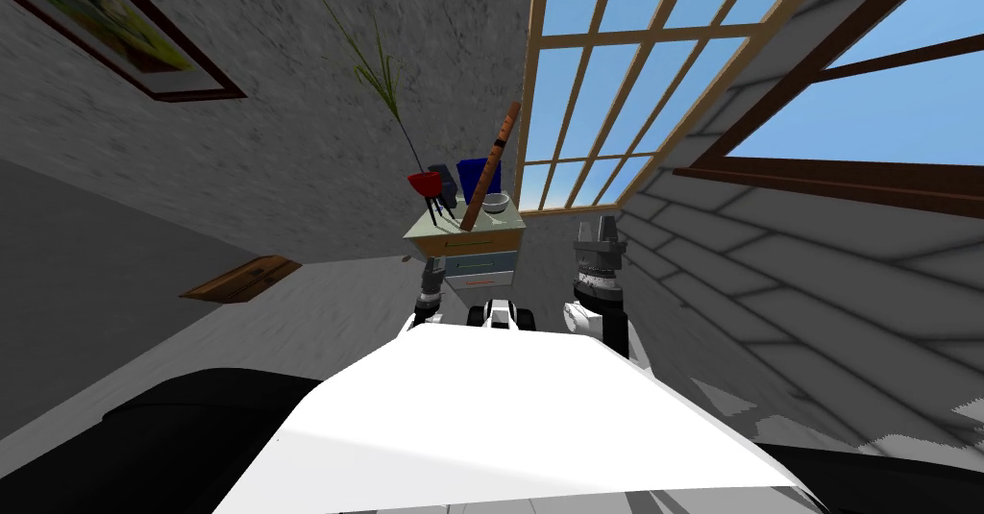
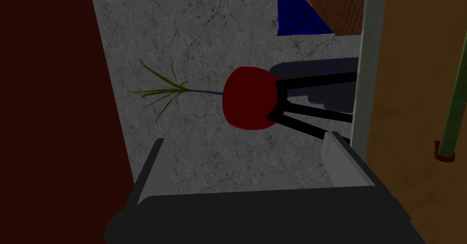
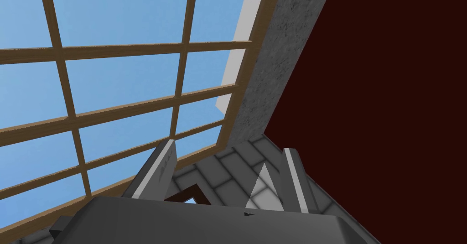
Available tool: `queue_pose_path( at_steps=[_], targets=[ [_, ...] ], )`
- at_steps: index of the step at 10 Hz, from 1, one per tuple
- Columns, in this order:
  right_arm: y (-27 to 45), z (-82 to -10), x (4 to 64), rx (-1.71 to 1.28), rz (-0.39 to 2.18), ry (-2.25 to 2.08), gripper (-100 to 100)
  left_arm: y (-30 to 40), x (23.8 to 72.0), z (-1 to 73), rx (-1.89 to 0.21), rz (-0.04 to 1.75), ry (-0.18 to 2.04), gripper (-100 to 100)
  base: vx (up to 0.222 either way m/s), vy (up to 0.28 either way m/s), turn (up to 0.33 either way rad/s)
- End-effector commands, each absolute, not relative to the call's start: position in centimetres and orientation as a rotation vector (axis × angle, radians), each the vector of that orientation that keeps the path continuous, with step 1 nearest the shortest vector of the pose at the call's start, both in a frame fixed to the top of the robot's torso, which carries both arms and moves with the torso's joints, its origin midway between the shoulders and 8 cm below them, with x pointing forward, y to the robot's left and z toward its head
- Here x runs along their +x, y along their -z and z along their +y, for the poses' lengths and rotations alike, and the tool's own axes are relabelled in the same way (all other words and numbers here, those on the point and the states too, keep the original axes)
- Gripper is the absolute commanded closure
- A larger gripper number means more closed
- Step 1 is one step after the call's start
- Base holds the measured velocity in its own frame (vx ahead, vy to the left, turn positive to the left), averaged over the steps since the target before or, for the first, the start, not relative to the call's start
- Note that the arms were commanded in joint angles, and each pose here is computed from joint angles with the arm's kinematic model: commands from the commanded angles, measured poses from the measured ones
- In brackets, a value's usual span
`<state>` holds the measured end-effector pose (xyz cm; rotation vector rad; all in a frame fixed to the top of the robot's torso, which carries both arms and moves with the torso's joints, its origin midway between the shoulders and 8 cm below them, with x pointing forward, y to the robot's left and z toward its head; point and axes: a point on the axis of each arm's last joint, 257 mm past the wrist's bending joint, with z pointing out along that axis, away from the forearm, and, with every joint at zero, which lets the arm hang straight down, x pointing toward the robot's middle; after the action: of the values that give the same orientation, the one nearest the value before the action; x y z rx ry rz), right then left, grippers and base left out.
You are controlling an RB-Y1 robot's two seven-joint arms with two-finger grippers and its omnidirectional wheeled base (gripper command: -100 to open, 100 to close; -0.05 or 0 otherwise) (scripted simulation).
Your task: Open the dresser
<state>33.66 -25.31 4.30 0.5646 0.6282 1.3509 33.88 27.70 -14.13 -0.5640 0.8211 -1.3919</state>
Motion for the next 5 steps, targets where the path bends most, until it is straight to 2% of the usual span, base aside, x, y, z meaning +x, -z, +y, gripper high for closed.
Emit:
queue_pose_path(
  at_steps=[1,5],
  targets=[
    [-4.3,-25.3,33.7,0.565,0.628,-1.351,0,15.7,33.4,28.2,-0.575,0.826,1.384,-100,0.090,-0.017,0.004],
    [-4.3,-25.3,33.7,0.565,0.628,-1.351,0,17.6,32.9,28.9,-0.588,0.827,1.374,-100,0.072,-0.021,0.004]
  ],
)
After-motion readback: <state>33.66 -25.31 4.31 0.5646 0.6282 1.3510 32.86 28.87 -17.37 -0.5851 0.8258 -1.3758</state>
